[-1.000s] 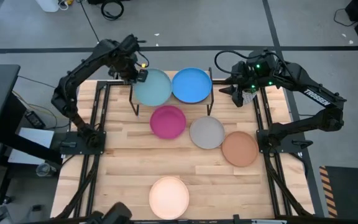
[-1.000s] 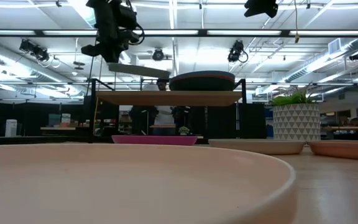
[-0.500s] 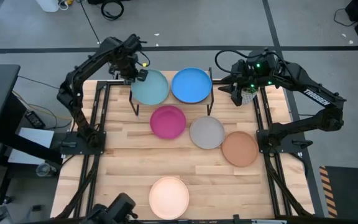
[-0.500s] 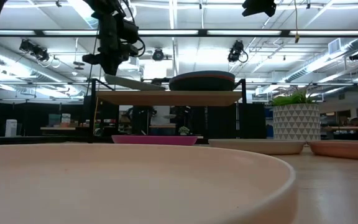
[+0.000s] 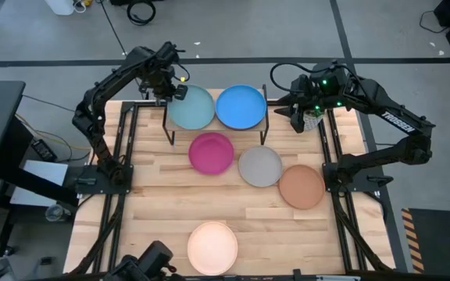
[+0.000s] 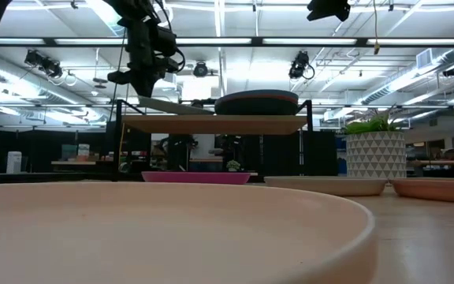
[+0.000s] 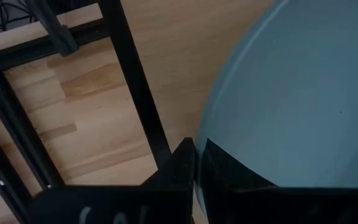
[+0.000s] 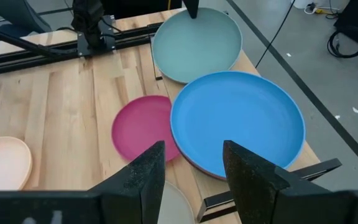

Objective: Place and stack plates onto a shelf
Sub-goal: Put the light green plate on the shelf, then stack the light orange plate on the light green plate on the shelf

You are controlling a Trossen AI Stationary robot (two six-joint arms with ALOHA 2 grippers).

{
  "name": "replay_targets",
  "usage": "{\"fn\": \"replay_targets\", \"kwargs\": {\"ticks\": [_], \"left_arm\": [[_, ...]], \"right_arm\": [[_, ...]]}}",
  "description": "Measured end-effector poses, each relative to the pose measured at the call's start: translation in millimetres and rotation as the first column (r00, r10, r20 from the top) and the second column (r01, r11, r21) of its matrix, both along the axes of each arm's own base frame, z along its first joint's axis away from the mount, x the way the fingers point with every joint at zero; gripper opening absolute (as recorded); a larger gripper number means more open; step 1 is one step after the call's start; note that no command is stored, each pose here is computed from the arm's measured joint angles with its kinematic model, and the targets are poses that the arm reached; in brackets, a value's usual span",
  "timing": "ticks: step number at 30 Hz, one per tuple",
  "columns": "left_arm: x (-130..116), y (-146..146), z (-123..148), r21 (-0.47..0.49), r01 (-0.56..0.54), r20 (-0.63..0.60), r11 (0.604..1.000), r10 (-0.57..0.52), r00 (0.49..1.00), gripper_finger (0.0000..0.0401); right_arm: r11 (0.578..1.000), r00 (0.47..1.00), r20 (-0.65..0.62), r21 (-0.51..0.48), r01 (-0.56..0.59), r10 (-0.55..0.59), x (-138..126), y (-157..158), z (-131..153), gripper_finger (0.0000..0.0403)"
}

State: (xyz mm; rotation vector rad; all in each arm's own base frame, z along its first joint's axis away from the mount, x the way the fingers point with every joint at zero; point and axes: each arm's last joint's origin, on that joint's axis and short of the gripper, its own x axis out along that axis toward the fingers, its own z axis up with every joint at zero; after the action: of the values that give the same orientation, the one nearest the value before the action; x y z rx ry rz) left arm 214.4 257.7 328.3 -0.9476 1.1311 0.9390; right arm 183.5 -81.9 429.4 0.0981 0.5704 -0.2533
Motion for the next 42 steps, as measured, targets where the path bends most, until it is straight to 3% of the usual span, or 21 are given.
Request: {"fn": "replay_targets", "kwargs": {"ticks": [4, 13, 17, 20, 22, 24, 27, 29, 33, 37, 42], "left_arm": [[1, 0, 0, 0.000, 0.002, 0.008, 1.000, -0.002, 1.000, 0.0037], [3, 0, 0, 0.010, 0.007, 0.017, 1.000, -0.007, 1.000, 0.0125], [1, 1, 3, 0.029, 0.012, 0.039, 0.999, -0.013, 0.999, 0.0140], [1, -1, 16, 0.048, 0.083, 0.103, 0.995, -0.087, 0.991, 0.0141], [4, -9, 30, 0.081, 0.184, 0.157, 0.980, -0.195, 0.968, 0.0141], [14, -26, 46, 0.153, 0.327, 0.188, 0.933, -0.352, 0.917, 0.0141], [34, -67, 65, 0.243, 0.528, 0.196, 0.814, -0.574, 0.795, 0.0141], [48, -96, 70, 0.262, 0.610, 0.200, 0.748, -0.661, 0.724, 0.0141], [79, -156, 66, 0.221, 0.706, 0.238, 0.672, -0.740, 0.629, 0.0141], [103, -215, 46, 0.154, 0.758, 0.299, 0.634, -0.761, 0.576, 0.0141], [120, -277, 2, 0.065, 0.763, 0.366, 0.643, -0.726, 0.581, 0.0141]], "right_arm": [[1.000, 1.000, 0.000, 0.000, 0.000, 0.000, 0, 0, 0, 0.0168], [1.000, 1.000, -0.001, 0.000, 0.000, 0.000, 0, 0, 0, 0.0168], [1.000, 1.000, -0.001, 0.000, 0.000, 0.000, 0, 0, 0, 0.0168], [1.000, 1.000, -0.008, 0.004, 0.000, 0.000, 0, 0, -1, 0.0168], [1.000, 1.000, -0.014, 0.007, 0.000, 0.000, -1, 0, -1, 0.0168], [1.000, 1.000, -0.016, 0.006, 0.004, -0.004, -1, 0, -1, 0.0168], [1.000, 1.000, -0.018, 0.005, 0.015, -0.015, -2, -2, -1, 0.0168], [1.000, 0.999, -0.018, 0.005, 0.026, -0.026, -3, -4, -1, 0.0168], [0.999, 0.999, -0.019, 0.001, 0.050, -0.050, -5, -8, -1, 0.0168], [0.998, 0.998, -0.023, -0.013, 0.056, -0.056, -6, -11, -1, 0.0168], [0.998, 0.998, -0.030, -0.040, 0.045, -0.046, -7, -12, -1, 0.0167]]}}
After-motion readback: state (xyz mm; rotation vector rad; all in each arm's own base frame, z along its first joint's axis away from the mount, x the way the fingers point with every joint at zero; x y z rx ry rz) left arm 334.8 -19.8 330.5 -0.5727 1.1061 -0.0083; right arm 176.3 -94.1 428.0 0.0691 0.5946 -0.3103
